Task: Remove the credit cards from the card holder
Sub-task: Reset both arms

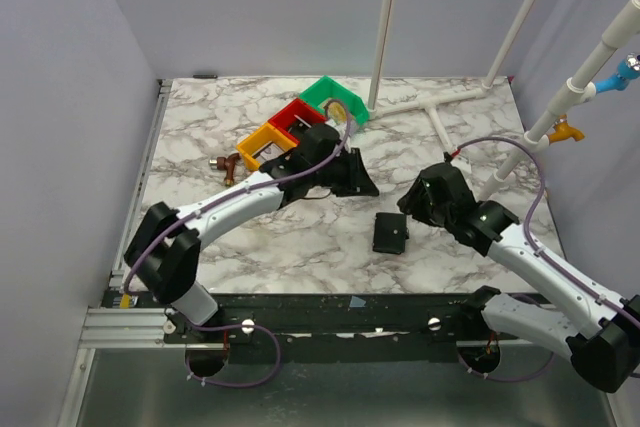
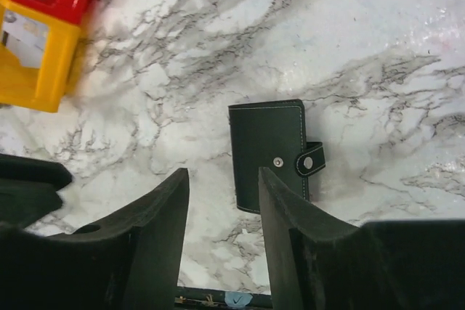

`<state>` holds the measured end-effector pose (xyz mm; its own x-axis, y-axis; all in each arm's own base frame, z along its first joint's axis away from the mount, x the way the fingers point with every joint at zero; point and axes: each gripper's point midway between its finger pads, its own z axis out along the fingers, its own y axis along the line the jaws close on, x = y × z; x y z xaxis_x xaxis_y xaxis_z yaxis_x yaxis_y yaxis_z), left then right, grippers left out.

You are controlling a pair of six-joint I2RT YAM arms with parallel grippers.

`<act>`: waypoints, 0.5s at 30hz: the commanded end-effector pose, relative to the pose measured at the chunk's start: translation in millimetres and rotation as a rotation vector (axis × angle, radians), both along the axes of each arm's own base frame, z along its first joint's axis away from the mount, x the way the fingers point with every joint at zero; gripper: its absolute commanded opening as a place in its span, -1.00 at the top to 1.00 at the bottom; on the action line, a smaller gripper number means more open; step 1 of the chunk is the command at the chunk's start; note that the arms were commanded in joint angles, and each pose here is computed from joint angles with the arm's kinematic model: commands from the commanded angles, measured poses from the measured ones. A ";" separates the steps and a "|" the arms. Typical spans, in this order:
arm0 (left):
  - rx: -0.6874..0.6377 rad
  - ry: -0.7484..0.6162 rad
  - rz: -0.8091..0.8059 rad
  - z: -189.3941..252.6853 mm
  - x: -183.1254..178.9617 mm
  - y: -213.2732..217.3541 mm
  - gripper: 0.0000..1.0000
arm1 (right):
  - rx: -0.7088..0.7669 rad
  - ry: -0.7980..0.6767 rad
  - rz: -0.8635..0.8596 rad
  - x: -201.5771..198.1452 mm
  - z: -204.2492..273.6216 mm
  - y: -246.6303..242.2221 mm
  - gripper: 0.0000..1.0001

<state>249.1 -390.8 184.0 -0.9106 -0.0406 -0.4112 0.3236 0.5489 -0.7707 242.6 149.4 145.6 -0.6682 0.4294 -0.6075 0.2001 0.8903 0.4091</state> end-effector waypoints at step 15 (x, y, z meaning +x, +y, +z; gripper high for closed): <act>0.159 -0.343 0.308 58.3 5.3 159.7 -0.97 | 0.127 -0.202 0.091 32.0 68.9 35.7 -0.96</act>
